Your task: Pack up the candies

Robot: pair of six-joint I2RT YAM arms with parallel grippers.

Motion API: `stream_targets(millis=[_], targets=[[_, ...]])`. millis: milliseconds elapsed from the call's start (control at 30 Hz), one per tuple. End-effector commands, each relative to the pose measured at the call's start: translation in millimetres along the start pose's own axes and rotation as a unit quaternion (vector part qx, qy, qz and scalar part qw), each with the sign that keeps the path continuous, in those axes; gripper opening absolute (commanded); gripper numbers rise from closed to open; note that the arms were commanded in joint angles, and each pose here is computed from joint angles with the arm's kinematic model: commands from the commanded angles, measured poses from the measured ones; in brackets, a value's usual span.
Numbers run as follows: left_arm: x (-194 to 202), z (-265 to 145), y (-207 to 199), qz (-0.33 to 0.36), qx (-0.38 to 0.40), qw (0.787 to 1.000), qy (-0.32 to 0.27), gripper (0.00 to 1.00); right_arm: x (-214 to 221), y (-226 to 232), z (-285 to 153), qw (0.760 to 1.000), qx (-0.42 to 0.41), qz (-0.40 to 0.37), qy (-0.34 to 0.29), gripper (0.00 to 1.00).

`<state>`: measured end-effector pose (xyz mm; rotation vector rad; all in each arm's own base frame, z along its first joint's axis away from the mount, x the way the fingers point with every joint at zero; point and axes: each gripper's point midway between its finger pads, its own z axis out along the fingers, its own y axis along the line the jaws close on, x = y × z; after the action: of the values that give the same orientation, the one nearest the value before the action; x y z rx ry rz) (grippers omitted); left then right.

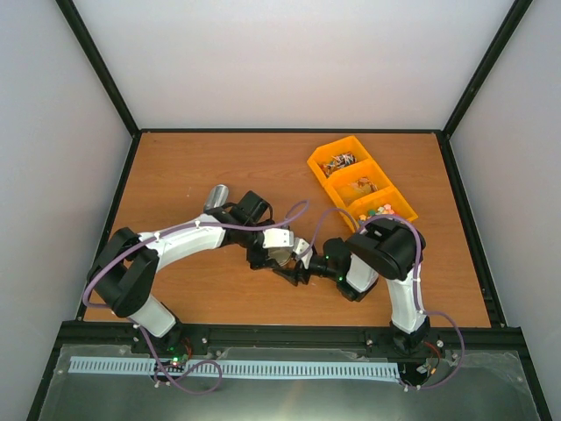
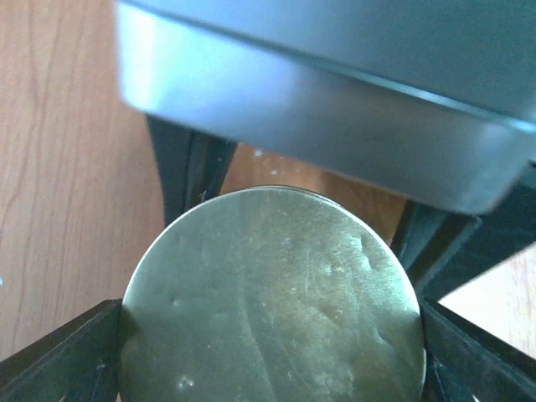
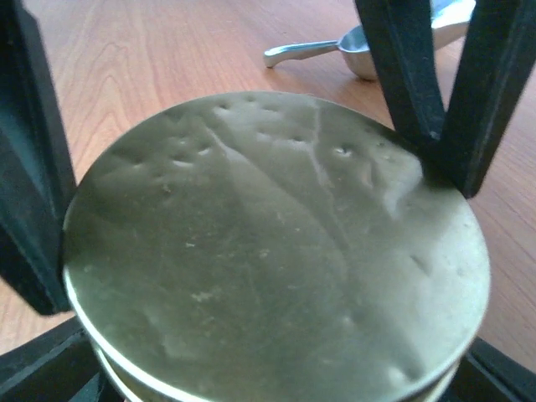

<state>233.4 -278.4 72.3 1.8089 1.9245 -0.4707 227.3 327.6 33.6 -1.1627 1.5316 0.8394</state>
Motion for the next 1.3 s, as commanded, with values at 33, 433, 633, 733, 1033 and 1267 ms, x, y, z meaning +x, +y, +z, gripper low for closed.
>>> stream_targets(millis=[33, 433, 633, 733, 1033, 1267], targets=[[28.6, -4.6, -55.8, 0.132, 0.127, 0.982, 0.036, 0.44, -7.4, 22.7, -5.4, 0.997, -0.059, -0.035, -0.018, 0.35], [20.6, 6.5, -15.8, -0.012, 0.034, 0.998, 0.041, 0.41, -4.4, 2.6, -8.3, 1.000, -0.001, -0.016, -0.006, 0.89], [-0.1, 2.8, 17.3, -0.124, -0.037, 0.992, 0.002, 0.43, -1.6, -9.4, -7.4, 0.999, 0.033, 0.006, -0.004, 0.91], [0.5, 3.6, 20.0, -0.153, -0.050, 0.987, -0.008, 0.43, -3.1, -18.7, -4.4, 0.998, 0.054, 0.023, -0.007, 0.92], [-6.0, 3.3, 0.1, -0.143, 0.004, 0.989, -0.022, 0.43, 1.6, -13.4, -1.4, 0.999, 0.038, 0.009, -0.004, 0.68], [4.1, -8.7, -33.9, -0.013, 0.084, 0.996, 0.006, 0.43, -1.1, -3.1, -4.4, 1.000, 0.012, -0.019, -0.008, 0.49]])
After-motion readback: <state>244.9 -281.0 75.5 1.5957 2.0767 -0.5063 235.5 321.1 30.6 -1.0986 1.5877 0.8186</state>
